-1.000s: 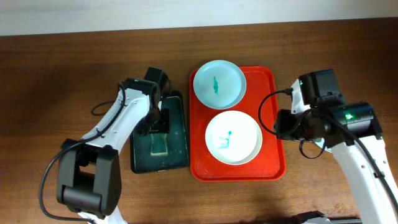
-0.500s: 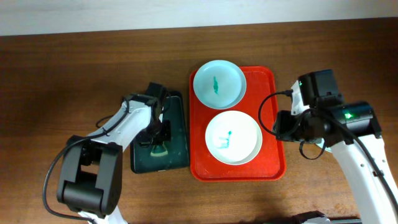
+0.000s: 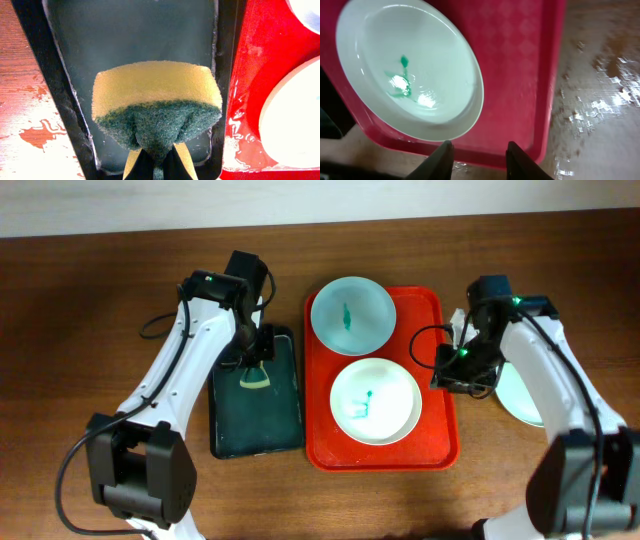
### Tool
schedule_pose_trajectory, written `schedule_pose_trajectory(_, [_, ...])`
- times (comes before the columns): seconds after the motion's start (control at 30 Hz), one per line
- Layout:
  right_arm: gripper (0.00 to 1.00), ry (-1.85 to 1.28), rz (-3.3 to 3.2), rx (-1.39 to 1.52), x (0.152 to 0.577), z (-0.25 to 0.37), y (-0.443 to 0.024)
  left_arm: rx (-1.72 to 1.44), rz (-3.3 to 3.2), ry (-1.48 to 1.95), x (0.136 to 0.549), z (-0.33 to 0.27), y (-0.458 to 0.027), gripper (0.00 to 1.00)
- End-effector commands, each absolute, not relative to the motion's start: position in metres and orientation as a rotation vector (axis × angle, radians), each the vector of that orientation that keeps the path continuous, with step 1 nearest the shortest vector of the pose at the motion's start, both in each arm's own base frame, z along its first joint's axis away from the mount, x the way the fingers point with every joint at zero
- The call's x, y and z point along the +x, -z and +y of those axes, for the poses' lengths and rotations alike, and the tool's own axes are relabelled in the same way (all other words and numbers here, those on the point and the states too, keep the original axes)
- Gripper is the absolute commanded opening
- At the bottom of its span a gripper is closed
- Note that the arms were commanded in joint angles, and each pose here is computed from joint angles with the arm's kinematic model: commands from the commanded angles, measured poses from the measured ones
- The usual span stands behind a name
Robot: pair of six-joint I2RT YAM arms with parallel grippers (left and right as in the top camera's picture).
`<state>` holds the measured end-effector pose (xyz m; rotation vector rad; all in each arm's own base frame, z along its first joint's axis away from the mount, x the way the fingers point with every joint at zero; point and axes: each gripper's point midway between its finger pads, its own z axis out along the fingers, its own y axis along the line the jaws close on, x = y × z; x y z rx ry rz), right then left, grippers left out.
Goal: Clean dirty plates on tray and stack at the side
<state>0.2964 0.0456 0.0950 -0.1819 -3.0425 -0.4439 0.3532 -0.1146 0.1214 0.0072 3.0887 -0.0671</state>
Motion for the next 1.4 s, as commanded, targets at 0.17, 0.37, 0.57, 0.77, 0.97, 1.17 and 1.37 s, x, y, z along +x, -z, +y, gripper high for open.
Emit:
schedule_pose_trajectory(0.17, [0.36,0.589,-2.986,0.05,0.3,0.069,-0.034,0.03,3.064,0.066,0.358,-0.114,-0.128,0.0])
schedule_pose_trajectory(0.37, [0.3,0.406,-3.047,-0.072,0.299,0.059,-0.002,0.03,3.063,0.07,0.358,-0.115,-0.128,0.0])
schedule_pose_trajectory(0.57, [0.18,0.435,-3.043,-0.018,0.298,0.074,-0.005,0.068,3.059,0.076,0.356,-0.124,-0.128,0.0])
schedule_pose_trajectory(0.77, [0.11,0.401,-3.034,-0.039,0.294,0.086,-0.004,0.188,3.025,0.178,0.353,-0.164,-0.129,0.0])
schedule_pose_trajectory(0.97, [0.11,0.384,-3.036,-0.091,0.295,0.083,-0.003,0.259,2.997,0.367,0.345,-0.237,-0.108,0.0])
schedule_pose_trajectory(1.17, [0.11,0.382,-3.033,-0.114,0.295,0.083,-0.003,0.38,3.111,0.549,0.309,-0.306,-0.051,0.0])
schedule_pose_trajectory(1.37, [0.11,0.382,-3.032,-0.114,0.295,0.083,-0.003,0.447,3.165,0.68,0.294,-0.337,-0.012,0.0])
